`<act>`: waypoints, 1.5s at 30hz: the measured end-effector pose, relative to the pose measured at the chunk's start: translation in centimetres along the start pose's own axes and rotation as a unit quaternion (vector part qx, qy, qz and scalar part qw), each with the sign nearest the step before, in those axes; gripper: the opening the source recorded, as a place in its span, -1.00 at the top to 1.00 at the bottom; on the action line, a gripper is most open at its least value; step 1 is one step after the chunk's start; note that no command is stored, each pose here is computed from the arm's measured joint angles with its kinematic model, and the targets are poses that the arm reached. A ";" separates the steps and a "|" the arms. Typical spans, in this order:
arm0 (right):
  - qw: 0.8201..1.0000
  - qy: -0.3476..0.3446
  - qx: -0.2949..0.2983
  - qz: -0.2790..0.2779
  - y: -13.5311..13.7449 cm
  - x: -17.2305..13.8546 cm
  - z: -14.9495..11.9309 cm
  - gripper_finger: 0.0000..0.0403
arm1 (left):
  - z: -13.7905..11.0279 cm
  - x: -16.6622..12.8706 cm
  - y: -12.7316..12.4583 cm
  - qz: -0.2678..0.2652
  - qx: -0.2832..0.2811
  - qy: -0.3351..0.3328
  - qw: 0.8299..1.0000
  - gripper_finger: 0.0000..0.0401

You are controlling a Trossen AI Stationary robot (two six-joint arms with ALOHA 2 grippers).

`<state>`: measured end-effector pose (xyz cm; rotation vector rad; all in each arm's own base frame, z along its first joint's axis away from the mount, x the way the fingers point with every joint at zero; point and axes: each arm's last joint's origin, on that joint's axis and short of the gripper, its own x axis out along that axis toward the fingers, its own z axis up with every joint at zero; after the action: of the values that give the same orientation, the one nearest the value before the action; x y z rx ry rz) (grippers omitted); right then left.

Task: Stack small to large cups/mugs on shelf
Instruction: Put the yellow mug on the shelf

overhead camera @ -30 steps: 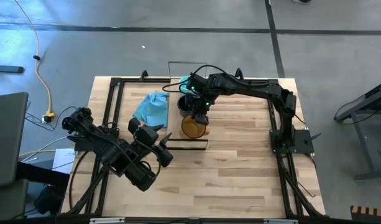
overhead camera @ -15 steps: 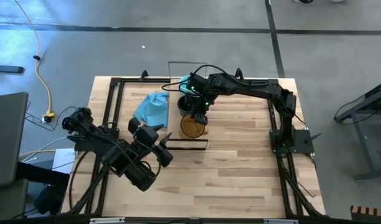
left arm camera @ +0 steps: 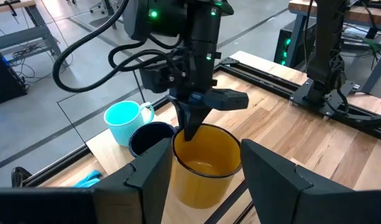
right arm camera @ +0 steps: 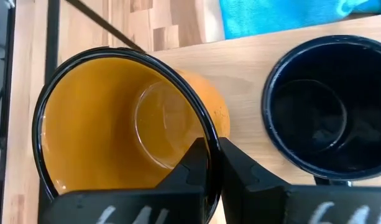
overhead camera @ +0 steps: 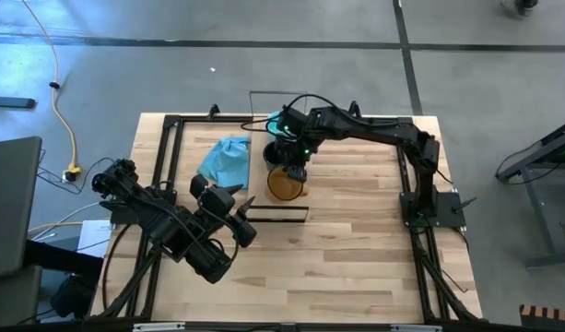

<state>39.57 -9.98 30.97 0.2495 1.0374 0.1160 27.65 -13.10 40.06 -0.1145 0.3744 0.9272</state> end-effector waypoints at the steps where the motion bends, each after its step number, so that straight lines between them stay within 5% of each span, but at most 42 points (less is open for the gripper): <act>1: 1.000 -0.001 0.002 -0.001 -0.1 -0.1 0.0 1.00 | 0.0 0.0 0.0 0.000 0.000 0.000 1.000 0.09; 45: 0.999 0.034 0.006 0.033 -0.1 3.4 -0.1 1.00 | -0.1 0.0 0.0 -0.003 0.000 0.009 1.000 0.09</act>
<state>41.17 -9.37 28.08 0.2912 1.0988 0.1785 27.66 -13.13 40.00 -0.1228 0.3902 0.9214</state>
